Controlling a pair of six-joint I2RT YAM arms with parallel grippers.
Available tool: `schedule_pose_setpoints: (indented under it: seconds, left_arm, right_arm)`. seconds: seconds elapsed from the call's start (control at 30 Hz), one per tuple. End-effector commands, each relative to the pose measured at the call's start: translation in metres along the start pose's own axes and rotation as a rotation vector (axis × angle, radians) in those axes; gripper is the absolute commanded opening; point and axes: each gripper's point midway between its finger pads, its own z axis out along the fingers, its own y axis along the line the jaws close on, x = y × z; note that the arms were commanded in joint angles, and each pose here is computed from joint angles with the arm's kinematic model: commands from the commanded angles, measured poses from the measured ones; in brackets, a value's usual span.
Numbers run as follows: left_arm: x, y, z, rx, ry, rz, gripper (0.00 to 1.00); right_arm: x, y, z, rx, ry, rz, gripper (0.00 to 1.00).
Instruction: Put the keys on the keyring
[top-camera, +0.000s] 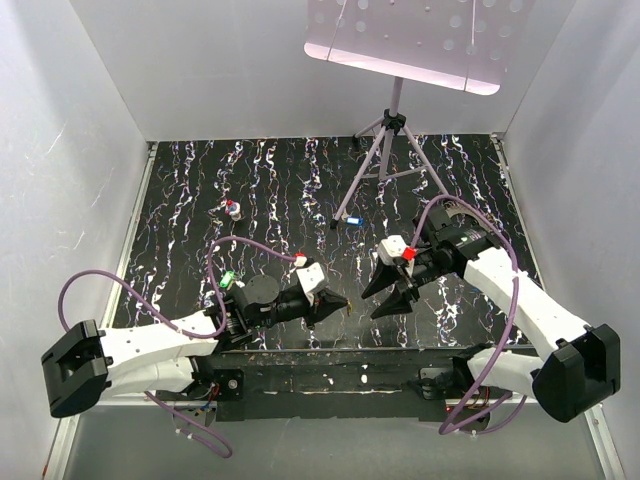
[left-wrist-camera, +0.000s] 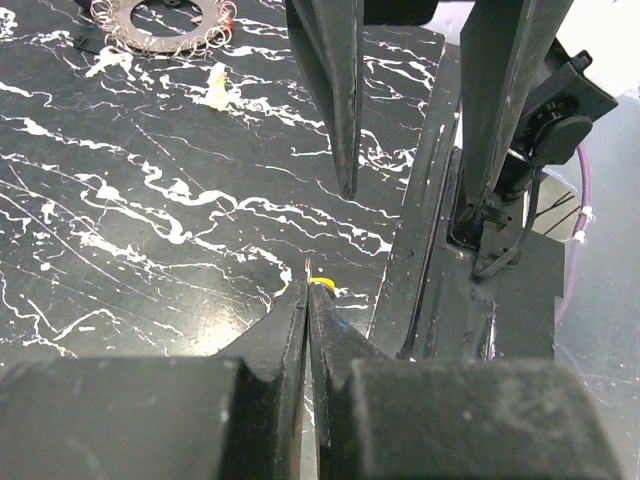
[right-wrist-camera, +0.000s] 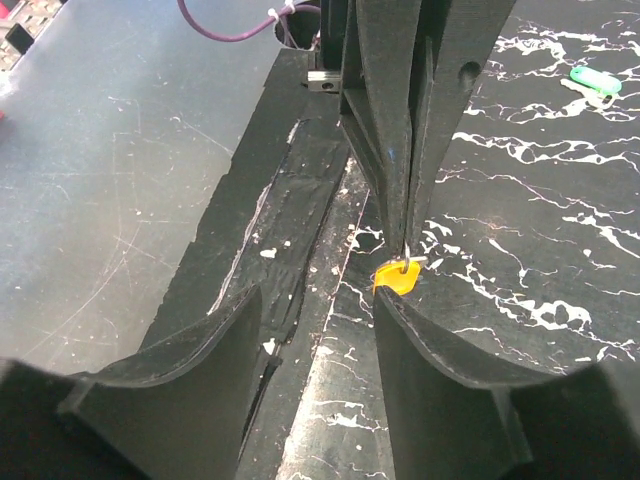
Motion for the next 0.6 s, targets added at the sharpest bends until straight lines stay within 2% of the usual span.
schedule_pose_setpoints:
  seconds: [0.0, 0.17, 0.57]
  left_arm:
    - [-0.016, -0.006, 0.004, 0.021, -0.062, 0.004, 0.00]
    - [-0.017, -0.009, 0.007, 0.034, -0.067, -0.004, 0.00]
    - [-0.016, -0.012, 0.010, 0.046, -0.068, -0.013, 0.00]
  right_arm:
    - [-0.010, -0.010, 0.005, 0.011, 0.020, -0.036, 0.54]
    - [-0.002, -0.016, 0.008, 0.030, 0.053, -0.026, 0.50]
    - [0.005, -0.020, 0.016, 0.027, 0.093, -0.029, 0.47]
